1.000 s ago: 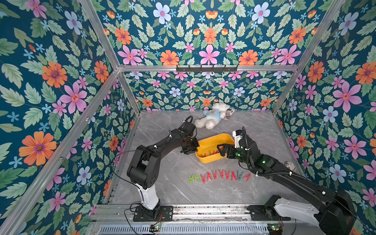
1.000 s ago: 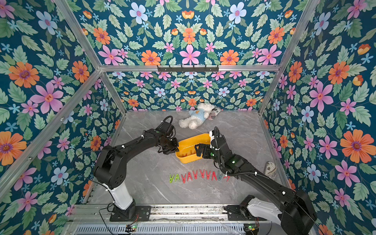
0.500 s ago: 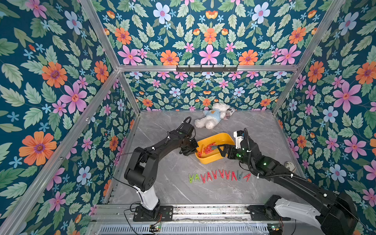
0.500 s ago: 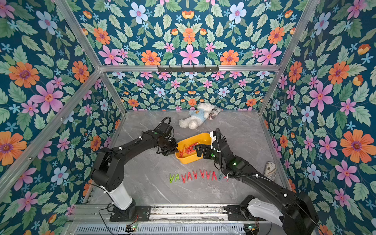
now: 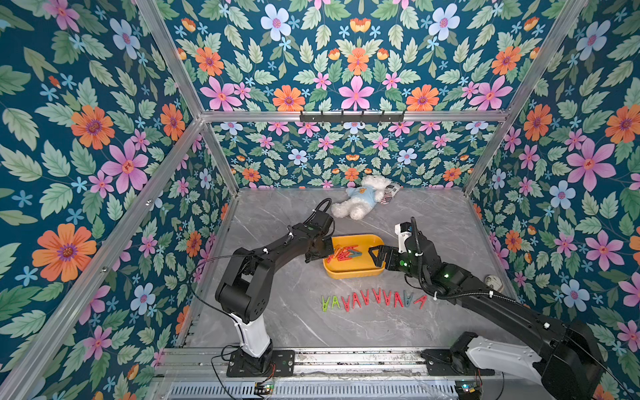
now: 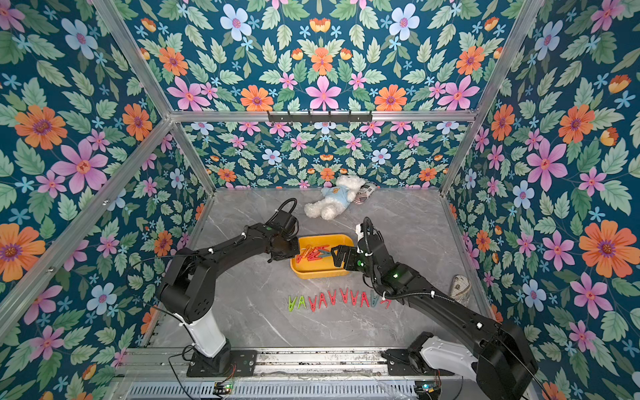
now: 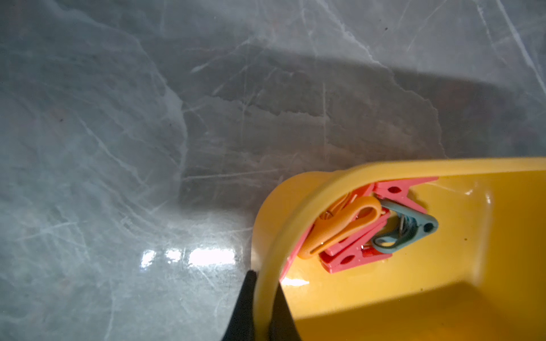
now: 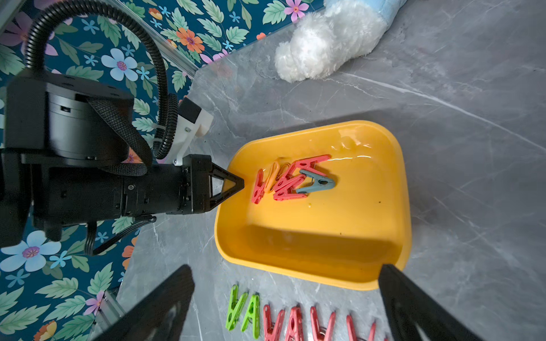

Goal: Take the clothespins out of the storage box
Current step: Adjust the storage box at the center of the board.

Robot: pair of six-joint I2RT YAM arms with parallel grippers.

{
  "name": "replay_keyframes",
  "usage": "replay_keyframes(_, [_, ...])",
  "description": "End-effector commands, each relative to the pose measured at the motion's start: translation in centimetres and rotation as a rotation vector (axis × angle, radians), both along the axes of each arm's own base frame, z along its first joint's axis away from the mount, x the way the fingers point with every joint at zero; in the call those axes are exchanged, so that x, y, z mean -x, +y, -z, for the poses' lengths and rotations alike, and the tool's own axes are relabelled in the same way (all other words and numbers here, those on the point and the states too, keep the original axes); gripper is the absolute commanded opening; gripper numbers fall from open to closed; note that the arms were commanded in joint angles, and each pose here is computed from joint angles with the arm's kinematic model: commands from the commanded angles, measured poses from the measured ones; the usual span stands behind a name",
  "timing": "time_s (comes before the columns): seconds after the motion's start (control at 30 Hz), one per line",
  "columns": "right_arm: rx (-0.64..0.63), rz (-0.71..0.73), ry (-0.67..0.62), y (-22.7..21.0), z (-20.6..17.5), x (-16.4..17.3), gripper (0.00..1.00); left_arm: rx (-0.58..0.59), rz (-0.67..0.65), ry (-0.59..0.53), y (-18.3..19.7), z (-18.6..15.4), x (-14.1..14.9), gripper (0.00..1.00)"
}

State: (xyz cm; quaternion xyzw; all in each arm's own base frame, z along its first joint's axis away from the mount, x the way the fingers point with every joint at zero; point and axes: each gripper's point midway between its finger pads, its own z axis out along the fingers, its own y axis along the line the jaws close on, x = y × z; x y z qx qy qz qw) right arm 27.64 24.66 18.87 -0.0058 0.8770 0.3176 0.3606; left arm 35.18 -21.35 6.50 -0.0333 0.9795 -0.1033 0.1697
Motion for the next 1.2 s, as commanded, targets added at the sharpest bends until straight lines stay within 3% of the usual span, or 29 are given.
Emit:
replay_keyframes(0.0, [0.018, 0.001, 0.024, 0.2, 0.5, -0.1, 0.99, -0.044, 0.04, -0.067, 0.0, 0.1, -1.1, 0.0])
replay_keyframes(0.13, [0.039, -0.006, 0.043, 0.7, 1.2, -0.6, 0.99, -0.051, 0.051, -0.069, 0.0, 0.9, -1.1, 0.01])
replay_keyframes(0.3, [0.077, -0.023, 0.071, 1.7, 2.4, -1.5, 0.97, -0.053, 0.065, -0.084, -0.1, 0.7, -1.4, 0.23])
replay_keyframes(0.53, [0.216, -0.098, 0.074, 3.2, 4.4, -3.3, 0.76, -0.011, 0.058, -0.148, -0.2, -2.4, -1.6, 0.59])
replay_keyframes(0.73, [0.317, -0.145, 0.07, 4.6, 6.0, -5.3, 0.46, 0.029, 0.034, -0.22, 0.3, -6.1, -1.1, 0.97])
replay_keyframes(0.9, [0.392, -0.172, 0.111, 5.6, 9.0, -6.8, 0.38, 0.063, 0.024, -0.271, 0.9, -9.1, -0.3, 1.0])
replay_keyframes(1.17, [0.457, -0.206, 0.144, 6.3, 12.2, -8.6, 0.36, 0.125, -0.021, -0.335, 1.9, -11.7, 1.2, 1.0])
